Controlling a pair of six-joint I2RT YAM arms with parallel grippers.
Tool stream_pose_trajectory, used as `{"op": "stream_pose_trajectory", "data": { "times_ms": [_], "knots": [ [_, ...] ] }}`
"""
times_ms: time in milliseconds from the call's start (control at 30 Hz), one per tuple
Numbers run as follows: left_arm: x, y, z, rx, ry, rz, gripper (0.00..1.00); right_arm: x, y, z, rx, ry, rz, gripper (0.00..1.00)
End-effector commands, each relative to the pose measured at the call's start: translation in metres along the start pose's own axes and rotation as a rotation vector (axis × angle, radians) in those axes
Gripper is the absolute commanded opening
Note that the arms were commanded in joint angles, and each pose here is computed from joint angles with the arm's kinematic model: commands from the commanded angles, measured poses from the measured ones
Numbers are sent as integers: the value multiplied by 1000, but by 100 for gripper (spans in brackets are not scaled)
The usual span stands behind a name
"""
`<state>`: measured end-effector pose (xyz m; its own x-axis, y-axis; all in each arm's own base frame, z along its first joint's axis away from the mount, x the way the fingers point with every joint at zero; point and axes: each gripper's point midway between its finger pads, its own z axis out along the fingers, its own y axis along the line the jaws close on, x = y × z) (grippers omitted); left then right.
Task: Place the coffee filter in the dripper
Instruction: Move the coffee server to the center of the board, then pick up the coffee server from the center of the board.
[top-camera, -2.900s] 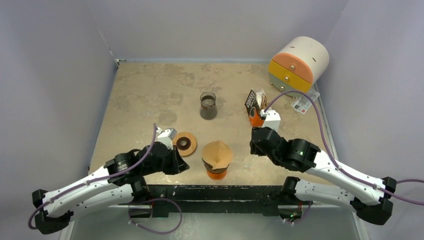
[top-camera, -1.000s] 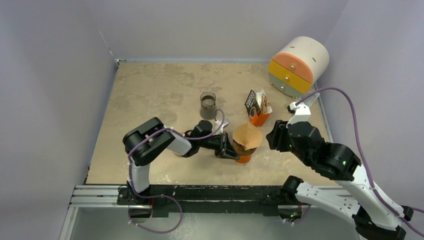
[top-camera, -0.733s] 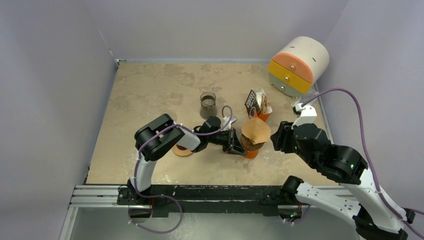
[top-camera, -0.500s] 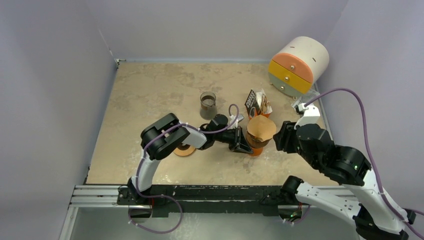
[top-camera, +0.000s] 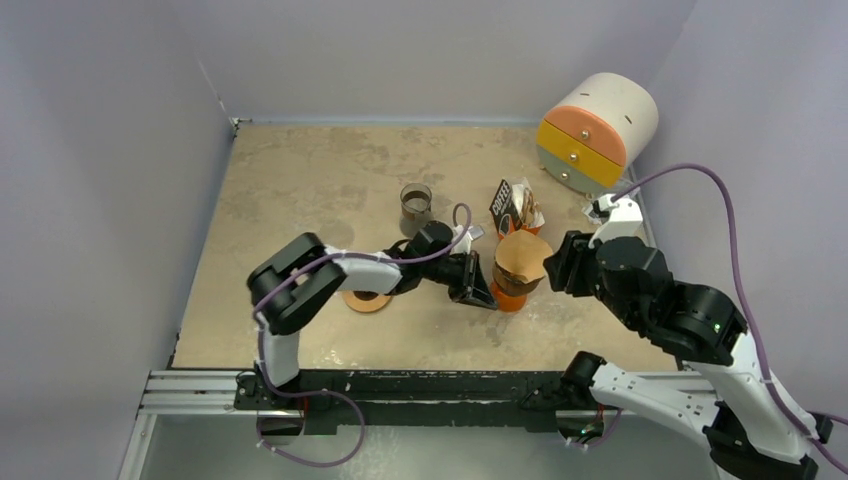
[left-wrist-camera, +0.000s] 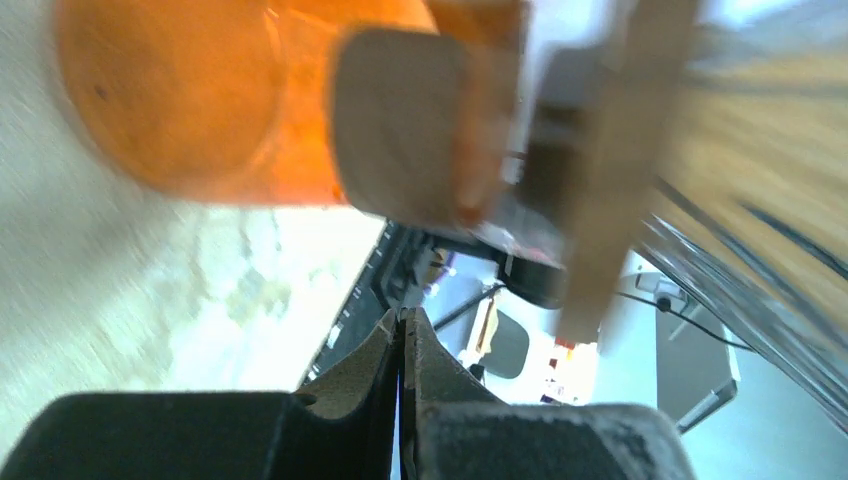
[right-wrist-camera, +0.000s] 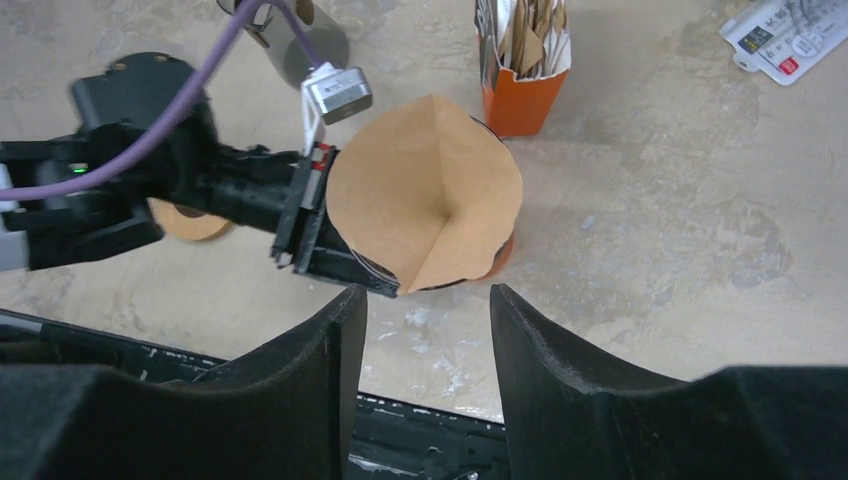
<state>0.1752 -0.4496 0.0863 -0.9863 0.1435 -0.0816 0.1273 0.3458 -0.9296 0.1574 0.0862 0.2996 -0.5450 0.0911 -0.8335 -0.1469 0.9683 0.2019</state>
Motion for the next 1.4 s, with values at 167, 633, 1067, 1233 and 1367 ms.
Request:
{"op": "stream_pose_trajectory", "data": {
  "times_ms": [167, 633, 1067, 1233, 1367],
  "knots": [
    [30, -20, -71, -161, -48, 149, 0, -37, 45, 17, -87, -29, -28, 53],
    [44, -41, -235, -591, -379, 357, 19, -58, 120, 80, -164, 38, -108, 58],
    [33, -85, -344, -762, -697, 561, 49, -46, 161, 179, -137, 187, -117, 60],
    [32, -91, -370, -812, -768, 630, 56, -46, 158, 220, -96, 209, -67, 56],
    [28, -81, -386, -870, -849, 637, 65, -44, 156, 248, -66, 233, -56, 55]
  ]
}}
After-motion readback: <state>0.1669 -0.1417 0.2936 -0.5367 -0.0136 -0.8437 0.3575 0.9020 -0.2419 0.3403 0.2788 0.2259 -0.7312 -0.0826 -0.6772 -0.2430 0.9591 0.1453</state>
